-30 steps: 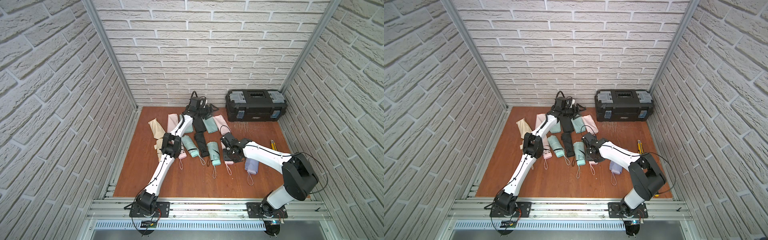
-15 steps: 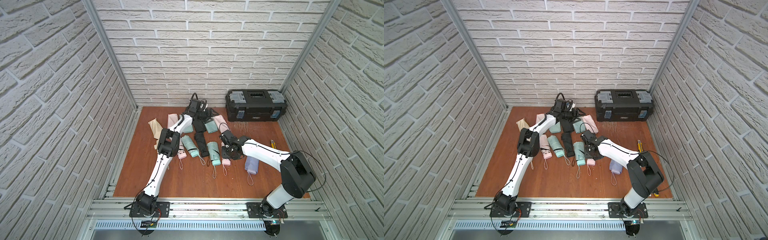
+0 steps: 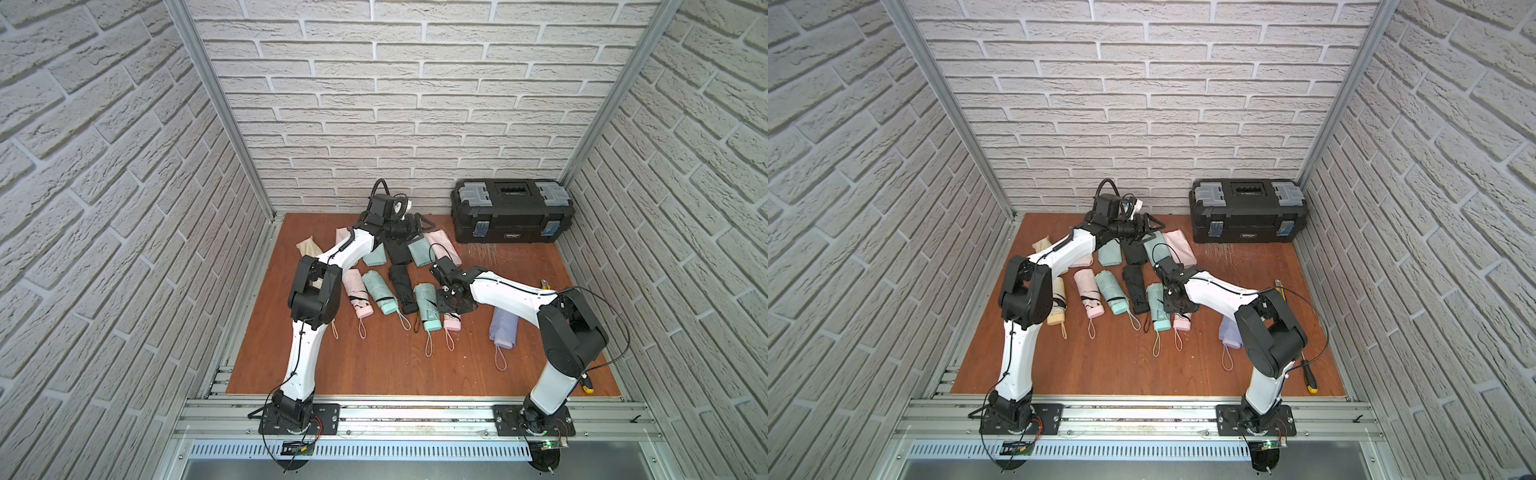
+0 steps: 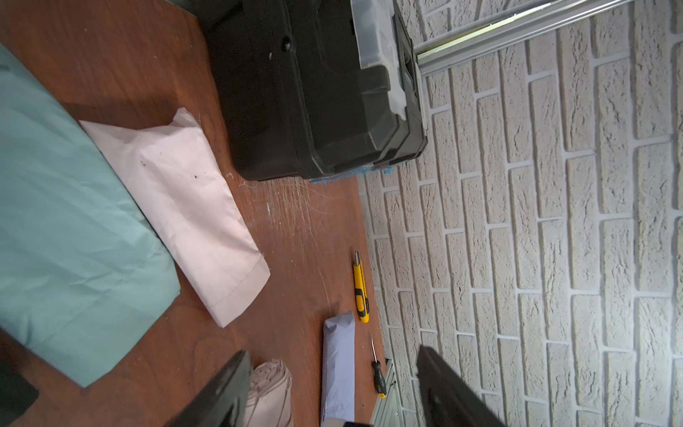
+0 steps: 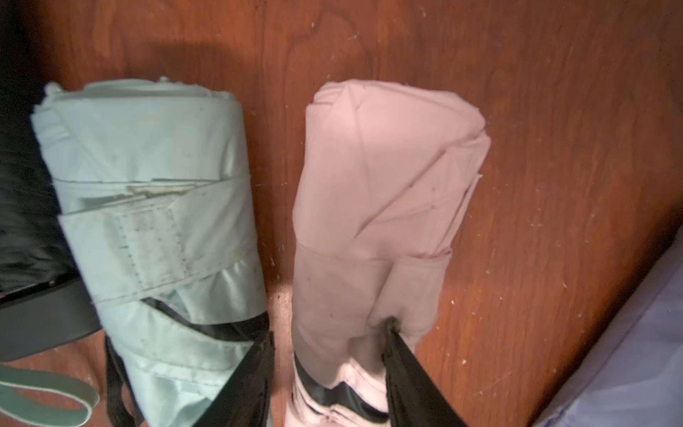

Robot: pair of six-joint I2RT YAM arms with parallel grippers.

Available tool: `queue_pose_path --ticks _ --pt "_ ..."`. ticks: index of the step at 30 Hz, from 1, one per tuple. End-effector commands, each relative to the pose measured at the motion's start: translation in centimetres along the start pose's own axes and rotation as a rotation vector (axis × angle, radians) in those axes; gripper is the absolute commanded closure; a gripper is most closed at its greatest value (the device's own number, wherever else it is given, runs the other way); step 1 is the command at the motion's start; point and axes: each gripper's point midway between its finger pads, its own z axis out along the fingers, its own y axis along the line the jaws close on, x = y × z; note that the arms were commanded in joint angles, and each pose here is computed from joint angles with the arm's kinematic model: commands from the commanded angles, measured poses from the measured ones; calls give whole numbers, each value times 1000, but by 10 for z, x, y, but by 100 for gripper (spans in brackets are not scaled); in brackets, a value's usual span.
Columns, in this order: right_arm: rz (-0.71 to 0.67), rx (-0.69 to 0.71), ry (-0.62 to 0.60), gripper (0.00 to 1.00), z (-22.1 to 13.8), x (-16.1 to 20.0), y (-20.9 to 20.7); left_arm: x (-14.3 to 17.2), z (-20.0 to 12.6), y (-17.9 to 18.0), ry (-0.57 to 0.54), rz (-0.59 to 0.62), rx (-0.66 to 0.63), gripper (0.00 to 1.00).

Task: Take umbrellas out of sleeves
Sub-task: Take out the umbrella from the umbrella sleeve, then adjust the umbrella at the center of the board.

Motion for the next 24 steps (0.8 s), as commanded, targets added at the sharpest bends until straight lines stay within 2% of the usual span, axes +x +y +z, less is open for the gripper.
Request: queue_pose_path --ticks 1,6,12,16,22,24 --pt "-33 -78 -36 51 0 -18 19 5 -2 -11 -10 60 22 28" --pt "-48 -72 -108 51 -25 -22 8 17 -6 -9 -1 64 12 28" --pt "-14 2 -182 49 -67 -11 -35 36 1 -16 41 83 22 28" --pt "119 48 -151 47 -79 20 -77 59 16 -26 92 111 29 28" --pt "387 72 7 45 -64 84 -129 103 48 -37 180 134 59 28" --pt "431 103 23 43 -62 96 -143 111 53 -40 193 131 73 27"
